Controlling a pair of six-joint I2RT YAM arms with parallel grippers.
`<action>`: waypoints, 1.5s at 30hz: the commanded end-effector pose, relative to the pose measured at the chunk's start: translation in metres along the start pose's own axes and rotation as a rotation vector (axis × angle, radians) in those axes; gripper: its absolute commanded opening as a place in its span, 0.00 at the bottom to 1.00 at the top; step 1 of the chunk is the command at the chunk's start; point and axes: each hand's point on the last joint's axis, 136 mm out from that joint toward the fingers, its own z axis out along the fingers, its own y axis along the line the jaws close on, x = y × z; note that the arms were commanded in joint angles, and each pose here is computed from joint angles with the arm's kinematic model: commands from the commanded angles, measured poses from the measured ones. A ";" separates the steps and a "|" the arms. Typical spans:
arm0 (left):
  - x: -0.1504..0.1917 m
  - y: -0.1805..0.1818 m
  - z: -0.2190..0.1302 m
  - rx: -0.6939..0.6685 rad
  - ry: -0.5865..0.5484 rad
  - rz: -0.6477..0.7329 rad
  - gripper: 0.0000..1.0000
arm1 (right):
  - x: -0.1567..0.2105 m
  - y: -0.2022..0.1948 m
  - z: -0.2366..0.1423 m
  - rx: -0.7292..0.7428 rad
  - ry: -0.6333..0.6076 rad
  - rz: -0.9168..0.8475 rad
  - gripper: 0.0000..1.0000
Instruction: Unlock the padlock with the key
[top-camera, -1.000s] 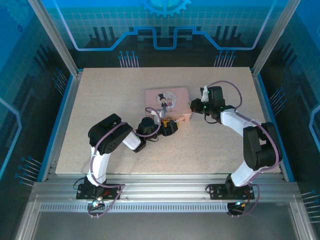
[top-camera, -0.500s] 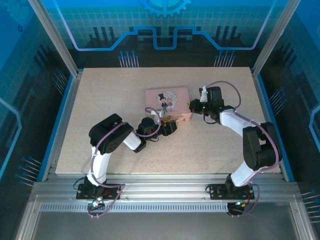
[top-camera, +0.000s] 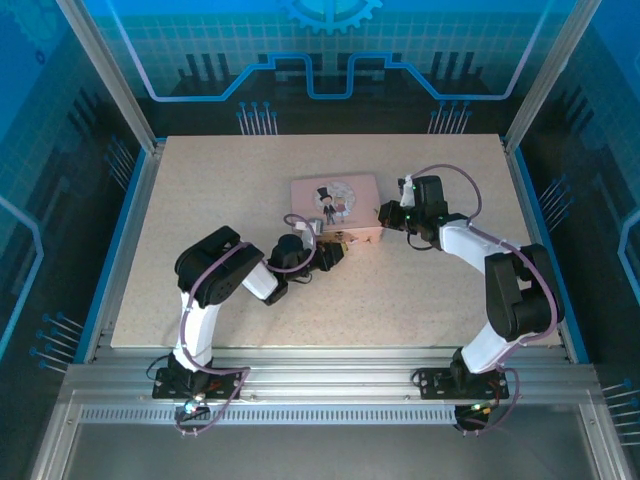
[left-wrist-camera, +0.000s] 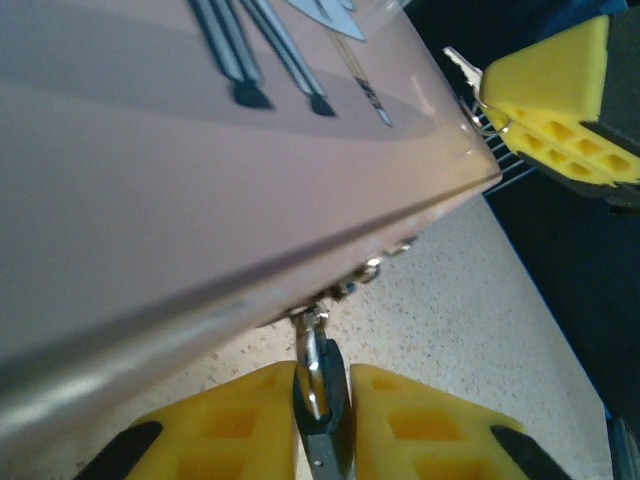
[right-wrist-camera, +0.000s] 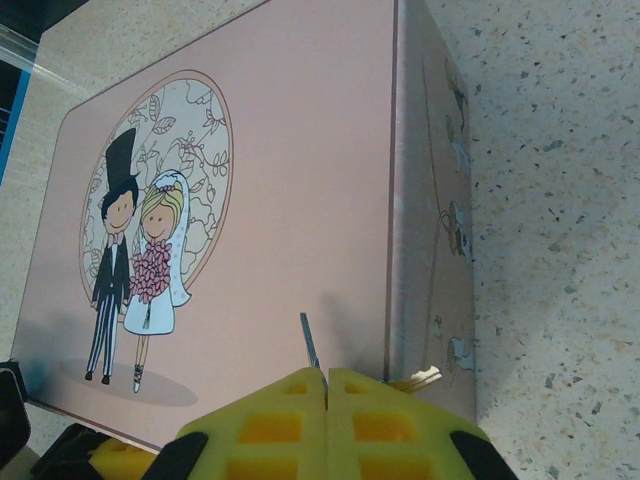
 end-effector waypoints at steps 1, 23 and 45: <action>-0.011 -0.014 -0.001 0.043 -0.003 0.008 0.15 | 0.003 0.007 0.001 -0.027 0.004 -0.014 0.00; -0.010 -0.022 -0.008 0.023 0.088 -0.029 0.05 | -0.006 0.004 -0.019 -0.040 -0.031 -0.006 0.00; -0.010 -0.014 -0.007 0.017 0.100 -0.076 0.14 | -0.007 -0.026 -0.009 0.053 -0.030 0.026 0.00</action>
